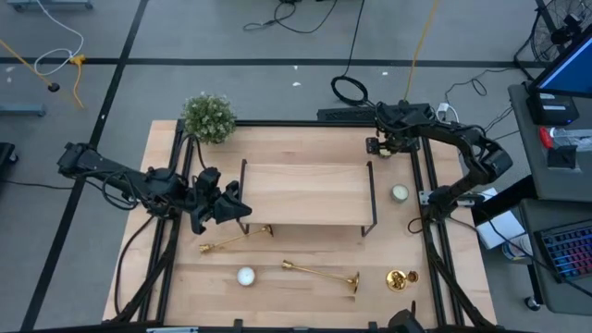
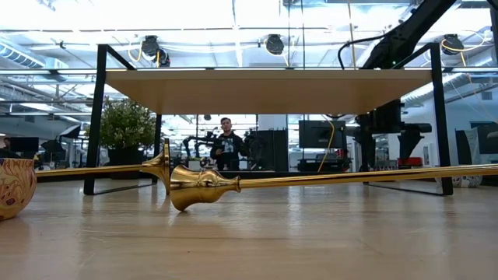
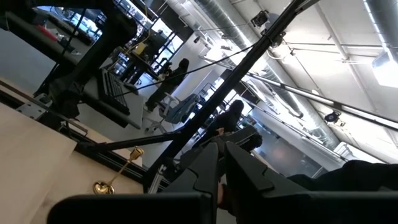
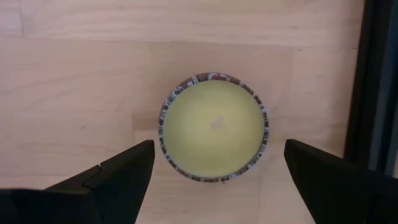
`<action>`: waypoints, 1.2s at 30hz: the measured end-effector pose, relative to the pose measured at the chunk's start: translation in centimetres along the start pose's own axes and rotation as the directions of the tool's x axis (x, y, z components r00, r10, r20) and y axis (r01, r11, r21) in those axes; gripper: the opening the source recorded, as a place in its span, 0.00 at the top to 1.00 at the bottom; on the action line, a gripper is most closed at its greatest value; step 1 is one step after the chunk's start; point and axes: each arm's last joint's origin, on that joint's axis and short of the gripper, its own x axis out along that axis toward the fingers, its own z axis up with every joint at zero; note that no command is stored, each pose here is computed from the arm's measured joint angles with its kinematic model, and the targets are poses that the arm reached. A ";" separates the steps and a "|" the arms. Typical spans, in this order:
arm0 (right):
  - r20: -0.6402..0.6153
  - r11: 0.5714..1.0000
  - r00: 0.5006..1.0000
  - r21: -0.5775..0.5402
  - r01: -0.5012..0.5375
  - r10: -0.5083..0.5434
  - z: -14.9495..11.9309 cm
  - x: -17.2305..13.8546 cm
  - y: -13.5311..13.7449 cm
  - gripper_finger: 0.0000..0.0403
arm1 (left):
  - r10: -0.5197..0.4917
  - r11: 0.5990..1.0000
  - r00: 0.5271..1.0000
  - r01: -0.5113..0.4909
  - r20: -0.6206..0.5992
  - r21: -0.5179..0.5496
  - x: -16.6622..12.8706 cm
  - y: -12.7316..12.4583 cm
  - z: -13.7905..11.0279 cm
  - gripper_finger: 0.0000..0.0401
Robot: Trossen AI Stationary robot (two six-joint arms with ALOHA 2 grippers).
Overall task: Pick & Place candle stick holders
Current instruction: Put the black scented candle on the shelf
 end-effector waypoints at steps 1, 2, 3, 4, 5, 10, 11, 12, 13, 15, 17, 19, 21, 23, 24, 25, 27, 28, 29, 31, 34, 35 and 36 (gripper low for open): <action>-0.004 1.000 1.000 -0.001 0.004 -0.004 0.0 0.1 0.0 0.11 | 0.000 1.000 1.000 0.000 0.000 0.001 0.0 0.0 0.0 0.92; -0.007 1.000 1.000 -0.002 0.007 -0.007 0.0 0.2 0.0 0.11 | 0.000 1.000 1.000 0.000 0.000 0.003 0.0 0.0 0.0 0.92; -0.006 1.000 1.000 -0.002 0.009 -0.009 0.0 0.2 0.0 0.11 | 0.000 1.000 1.000 0.000 0.000 0.003 0.0 0.0 0.0 0.92; 0.001 1.000 1.000 -0.001 0.007 -0.007 0.0 0.2 0.0 0.11 | 0.000 1.000 1.000 0.000 0.000 0.003 0.0 0.0 0.0 0.92; 0.009 1.000 1.000 0.001 0.001 -0.001 0.1 0.2 0.1 0.11 | 0.000 1.000 1.000 0.000 0.000 0.003 0.0 0.0 0.0 0.92; 0.034 1.000 0.999 0.013 -0.017 0.017 0.4 0.3 0.3 0.11 | 0.000 1.000 1.000 0.000 0.000 0.002 0.0 0.0 0.0 0.92; 0.032 1.000 0.999 0.012 -0.016 0.015 0.4 0.4 0.3 0.11 | 0.000 1.000 1.000 0.000 0.000 0.001 0.0 0.0 0.0 0.92; 0.025 1.000 1.000 0.012 -0.013 0.013 0.4 0.5 0.4 0.11 | 0.000 1.000 1.000 0.000 0.000 0.001 0.0 0.0 0.0 0.92; 0.016 1.000 1.000 0.010 -0.008 0.008 0.4 0.7 0.4 0.11 | 0.000 1.000 1.000 0.000 0.000 0.001 0.0 0.0 0.0 0.92; 0.000 1.000 1.000 0.007 0.001 -0.001 0.4 1.1 0.4 0.11 | 0.000 1.000 1.000 0.000 0.000 -0.001 0.0 0.0 0.0 0.92; -0.015 1.000 1.000 0.004 0.007 -0.007 0.3 1.5 0.5 0.11 | 0.000 1.000 1.000 0.000 0.000 -0.005 0.0 0.0 0.0 0.92; -0.027 1.000 1.000 -0.001 -0.002 0.002 0.4 1.8 0.7 0.11 | 0.000 1.000 1.000 0.000 0.000 -0.005 0.0 0.0 0.0 0.92; -0.031 1.000 0.999 -0.004 -0.007 0.007 0.4 2.0 0.8 0.11 | 0.000 1.000 1.000 0.000 0.000 -0.005 0.0 0.0 0.0 0.92; -0.031 1.000 0.999 -0.003 -0.008 0.007 0.4 2.0 0.8 0.11 | 0.000 1.000 1.000 0.000 0.001 -0.009 0.0 0.0 0.0 0.92; -0.031 1.000 0.999 0.001 -0.008 0.008 0.4 2.0 0.8 0.11 | 0.000 1.000 1.000 0.000 0.000 -0.012 0.0 0.0 0.0 0.92; -0.031 1.000 0.999 0.004 -0.008 0.008 0.4 2.0 0.8 0.11 | 0.000 1.000 1.000 0.000 0.000 -0.013 0.0 0.0 0.0 0.92; -0.034 1.000 0.999 0.004 -0.007 0.007 0.4 2.0 0.8 0.11 | 0.000 1.000 1.000 0.000 0.000 -0.013 0.0 0.0 0.0 0.92; -0.036 1.000 0.999 -0.001 -0.006 0.006 0.3 2.0 0.8 0.11 | 0.000 1.000 1.000 0.000 0.000 -0.013 0.0 0.0 0.0 0.92; -0.040 1.000 0.999 -0.006 -0.005 0.005 0.3 2.0 0.8 0.11 | 0.000 1.000 1.000 0.000 0.000 -0.013 0.0 0.0 0.0 0.92; -0.043 1.000 0.999 -0.015 -0.004 0.004 0.2 1.9 0.9 0.11 | 0.000 1.000 1.000 0.000 0.000 -0.010 0.0 0.0 0.0 0.92; -0.046 0.999 0.999 -0.034 -0.005 0.003 0.1 1.9 0.9 0.11 | 0.000 1.000 1.000 0.000 0.000 -0.001 0.0 0.0 0.0 0.92; -0.047 0.999 0.999 -0.040 -0.004 0.002 0.1 1.9 0.9 0.11 | 0.000 1.000 1.000 0.000 0.000 0.000 0.0 0.0 0.0 0.92; -0.048 0.999 0.999 -0.048 -0.003 0.001 0.1 1.9 0.8 0.11 | 0.000 1.000 1.000 0.000 0.000 0.001 0.0 0.0 0.0 0.92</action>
